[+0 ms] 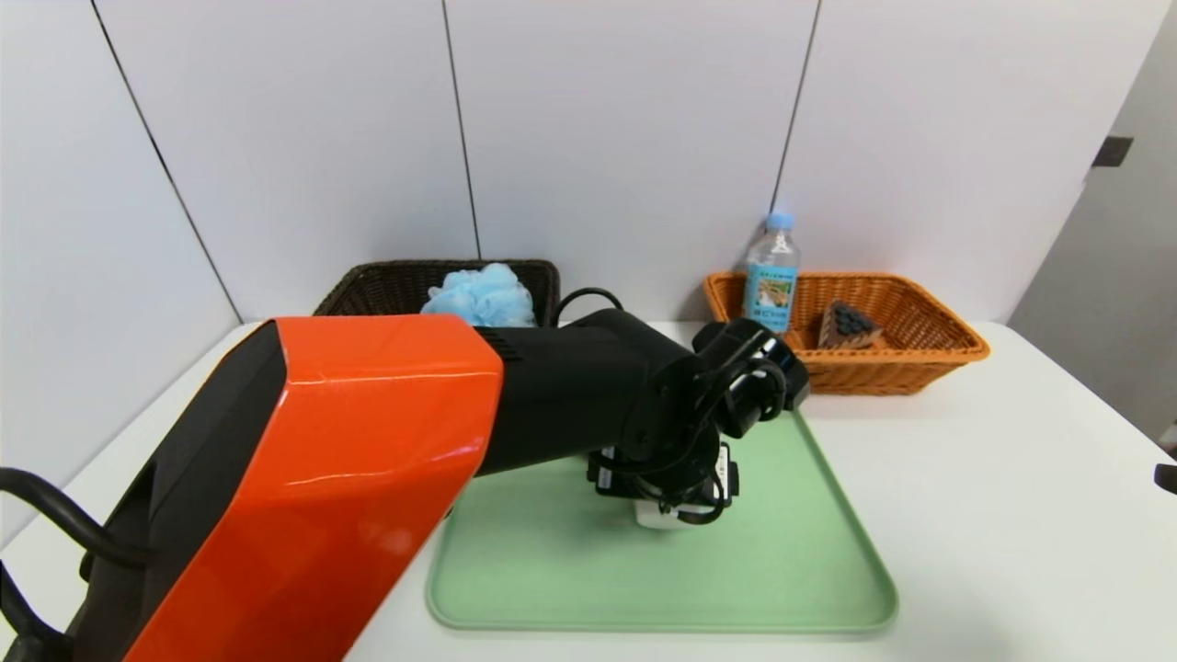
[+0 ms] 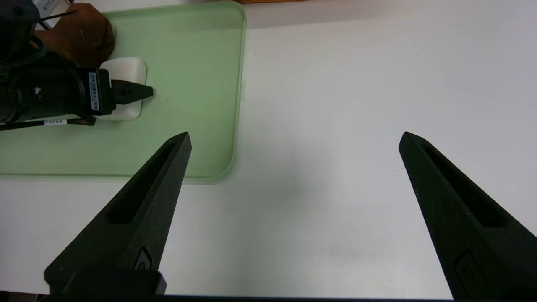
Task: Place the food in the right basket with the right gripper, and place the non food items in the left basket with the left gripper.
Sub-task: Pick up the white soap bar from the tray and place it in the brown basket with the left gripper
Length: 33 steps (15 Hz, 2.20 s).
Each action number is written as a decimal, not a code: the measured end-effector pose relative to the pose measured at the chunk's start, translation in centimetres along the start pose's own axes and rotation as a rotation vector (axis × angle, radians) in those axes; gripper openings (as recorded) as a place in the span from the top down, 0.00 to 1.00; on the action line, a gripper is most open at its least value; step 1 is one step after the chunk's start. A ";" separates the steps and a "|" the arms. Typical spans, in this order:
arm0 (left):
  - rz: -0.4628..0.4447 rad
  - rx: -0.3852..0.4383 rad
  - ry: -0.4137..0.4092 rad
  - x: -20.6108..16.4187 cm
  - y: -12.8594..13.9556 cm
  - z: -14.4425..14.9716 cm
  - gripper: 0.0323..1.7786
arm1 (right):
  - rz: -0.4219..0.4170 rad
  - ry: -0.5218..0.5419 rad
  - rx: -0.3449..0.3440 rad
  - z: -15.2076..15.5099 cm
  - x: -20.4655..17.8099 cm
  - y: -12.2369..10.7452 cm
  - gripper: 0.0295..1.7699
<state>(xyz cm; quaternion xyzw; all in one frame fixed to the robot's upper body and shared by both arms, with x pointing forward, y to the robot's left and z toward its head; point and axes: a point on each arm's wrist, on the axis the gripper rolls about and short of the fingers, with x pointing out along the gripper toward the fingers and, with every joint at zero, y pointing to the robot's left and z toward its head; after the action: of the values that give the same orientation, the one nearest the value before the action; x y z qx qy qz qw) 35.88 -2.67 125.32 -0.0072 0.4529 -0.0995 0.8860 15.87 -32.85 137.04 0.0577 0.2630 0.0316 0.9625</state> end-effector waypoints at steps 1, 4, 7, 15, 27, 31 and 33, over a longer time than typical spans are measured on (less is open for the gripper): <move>0.000 0.001 0.000 0.1 0.0 0.0 0.05 | 0.000 0.000 0.000 0.0 0.0 0.0 0.03; 0.003 0.002 -0.002 0.2 -0.1 -0.1 0.05 | 0.001 0.001 0.000 0.0 0.0 0.0 0.03; 0.002 0.002 -0.006 0.4 -0.1 -0.1 0.05 | 0.003 0.001 -0.002 0.0 0.0 0.0 0.03; -0.002 0.018 0.000 0.1 -0.6 -0.5 0.05 | 0.017 -0.026 -0.006 0.4 0.0 0.1 0.03; -0.008 0.021 0.000 -0.3 -0.7 -0.6 0.45 | 0.022 -0.051 -0.010 0.5 -0.1 0.2 0.03; -0.052 0.024 -0.013 -1.6 -0.8 -0.2 0.46 | 0.023 -0.055 -0.010 0.6 -0.2 0.1 0.03; -0.103 0.019 -0.008 -2.9 -0.9 0.1 0.46 | 0.021 -0.052 -0.009 0.4 -0.2 0.1 0.03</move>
<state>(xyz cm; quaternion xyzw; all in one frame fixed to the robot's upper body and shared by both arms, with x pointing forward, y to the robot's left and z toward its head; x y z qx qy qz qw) 34.14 -2.97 127.81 -0.0225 0.4474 -0.1491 0.8815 15.85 -32.79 137.52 0.0568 0.2370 0.0413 0.9690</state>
